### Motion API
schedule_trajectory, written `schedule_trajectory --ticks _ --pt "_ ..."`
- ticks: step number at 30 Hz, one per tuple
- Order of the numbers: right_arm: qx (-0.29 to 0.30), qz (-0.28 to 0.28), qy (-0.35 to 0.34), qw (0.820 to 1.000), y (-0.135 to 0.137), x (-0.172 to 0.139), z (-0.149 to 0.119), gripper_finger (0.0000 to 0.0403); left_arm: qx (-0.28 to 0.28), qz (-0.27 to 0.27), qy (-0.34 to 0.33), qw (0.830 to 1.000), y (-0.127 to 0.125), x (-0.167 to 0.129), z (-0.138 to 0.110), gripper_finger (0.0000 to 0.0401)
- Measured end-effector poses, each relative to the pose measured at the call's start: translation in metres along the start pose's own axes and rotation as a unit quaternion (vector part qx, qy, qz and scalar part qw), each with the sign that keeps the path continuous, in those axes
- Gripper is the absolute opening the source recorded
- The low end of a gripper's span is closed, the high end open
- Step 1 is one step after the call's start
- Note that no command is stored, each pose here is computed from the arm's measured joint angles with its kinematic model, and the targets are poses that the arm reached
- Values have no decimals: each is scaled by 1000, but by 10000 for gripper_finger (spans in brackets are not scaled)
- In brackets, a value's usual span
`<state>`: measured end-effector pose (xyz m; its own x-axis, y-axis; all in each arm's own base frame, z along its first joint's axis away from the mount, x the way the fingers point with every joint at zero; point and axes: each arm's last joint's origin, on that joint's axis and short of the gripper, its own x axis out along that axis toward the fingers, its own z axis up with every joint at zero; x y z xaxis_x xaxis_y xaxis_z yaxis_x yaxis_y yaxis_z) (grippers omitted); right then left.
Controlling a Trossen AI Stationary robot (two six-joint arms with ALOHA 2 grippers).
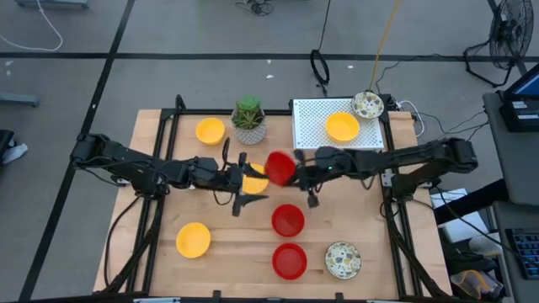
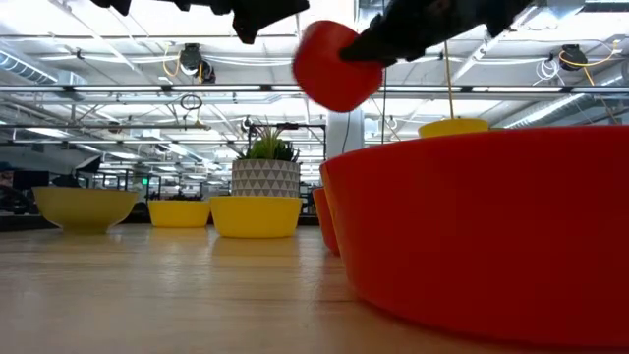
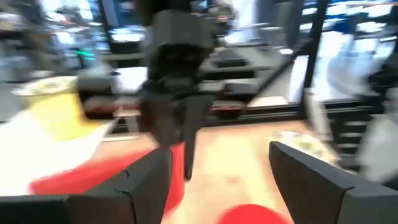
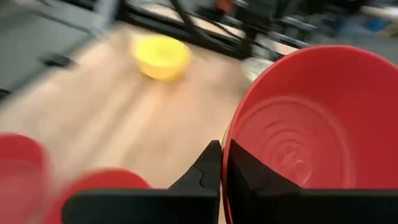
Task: Pick & Place Mini bowls
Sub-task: Put the red bowl on the shelf
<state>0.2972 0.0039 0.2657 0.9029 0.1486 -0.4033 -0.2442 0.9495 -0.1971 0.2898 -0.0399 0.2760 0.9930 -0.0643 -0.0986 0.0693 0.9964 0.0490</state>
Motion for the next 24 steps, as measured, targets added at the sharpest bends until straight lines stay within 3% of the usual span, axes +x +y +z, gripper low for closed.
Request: schedule_trajectory --ticks 5,11,18,24 --pt "-30 -129 42 990 -10 -26 5 0 2 91 -18 996 5 -1 4 271" --pt "-62 -292 117 947 -31 -30 -4 0 -2 171 -29 985 10 -2 7 271" --pt "-7 -392 187 901 -80 -36 -26 0 -31 178 -36 983 10 -2 7 271" --pt "49 -408 236 881 -118 -48 -19 0 -45 178 -36 982 10 -2 7 271"
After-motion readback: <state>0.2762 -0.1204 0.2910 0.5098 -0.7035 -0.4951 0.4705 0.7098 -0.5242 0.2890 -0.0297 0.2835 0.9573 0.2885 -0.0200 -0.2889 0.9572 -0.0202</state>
